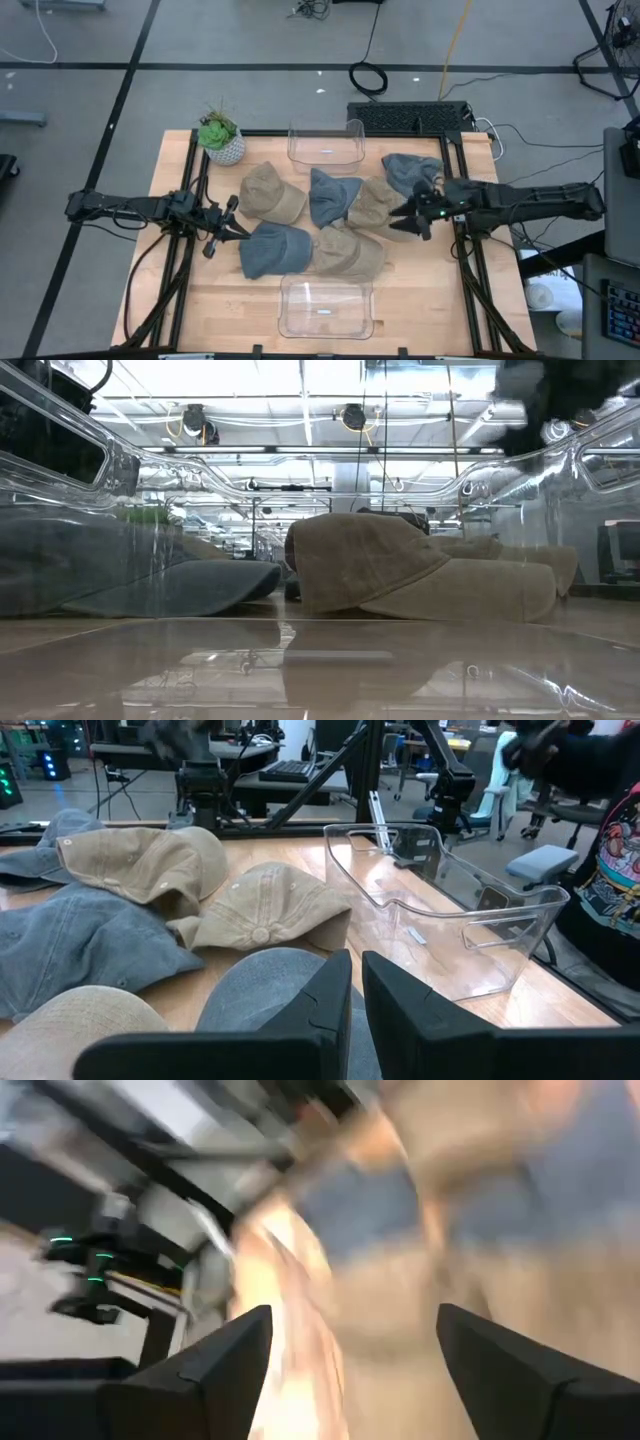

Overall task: Pick & Place hat
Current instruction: Put the top right brown cap into the top transparent bin

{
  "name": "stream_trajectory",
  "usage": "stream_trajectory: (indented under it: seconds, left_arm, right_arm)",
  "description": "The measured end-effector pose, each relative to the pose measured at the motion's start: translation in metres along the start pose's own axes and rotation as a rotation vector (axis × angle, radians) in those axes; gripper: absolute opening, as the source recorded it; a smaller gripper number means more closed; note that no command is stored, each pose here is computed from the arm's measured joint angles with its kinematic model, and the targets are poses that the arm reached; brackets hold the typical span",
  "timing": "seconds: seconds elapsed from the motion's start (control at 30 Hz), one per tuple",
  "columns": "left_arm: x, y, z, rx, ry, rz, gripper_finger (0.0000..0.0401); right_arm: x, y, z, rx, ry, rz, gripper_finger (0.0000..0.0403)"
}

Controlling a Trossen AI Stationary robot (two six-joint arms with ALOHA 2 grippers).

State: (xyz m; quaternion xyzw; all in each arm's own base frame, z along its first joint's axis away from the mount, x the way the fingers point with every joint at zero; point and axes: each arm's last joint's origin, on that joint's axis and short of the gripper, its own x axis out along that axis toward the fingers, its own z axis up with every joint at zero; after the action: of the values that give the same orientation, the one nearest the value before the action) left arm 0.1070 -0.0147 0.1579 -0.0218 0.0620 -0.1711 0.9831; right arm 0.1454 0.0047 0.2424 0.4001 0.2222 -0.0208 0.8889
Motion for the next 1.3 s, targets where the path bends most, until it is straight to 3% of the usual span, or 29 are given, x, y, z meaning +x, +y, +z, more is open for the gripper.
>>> stream_trajectory:
  seconds: [0.2, 0.4, 0.53, 0.7, 0.97, 1.3]
  left_arm:
    - [0.000, 0.000, 0.000, 0.000, 0.000, 0.000, 0.0037]
    - [0.000, 0.000, 0.000, 0.000, 0.000, 0.000, 0.0037]
    - [0.000, 0.000, 0.000, 0.000, 0.000, 0.000, 0.0037]
    - [0.000, 0.000, 0.000, 0.000, 0.000, 0.000, 0.0037]
    - [0.000, 0.000, 0.000, 0.000, 0.000, 0.000, 0.0037]
    - [0.000, 0.000, 0.000, 0.000, 0.000, 0.000, 0.0037]
  right_arm:
    - [-0.006, -0.023, -0.028, 0.482, 0.158, -0.236, 0.0274]
    - [-0.011, -0.028, -0.038, 0.659, 0.128, -0.344, 0.0270]
    - [-0.014, -0.035, -0.046, 0.682, 0.138, -0.474, 0.0270]
    - [-0.013, -0.039, -0.049, 0.654, 0.024, -0.577, 0.0270]
    - [0.015, -0.059, -0.068, 0.694, -0.007, -0.517, 0.0270]
    - [0.034, -0.086, -0.090, 0.705, -0.214, -0.345, 0.0270]
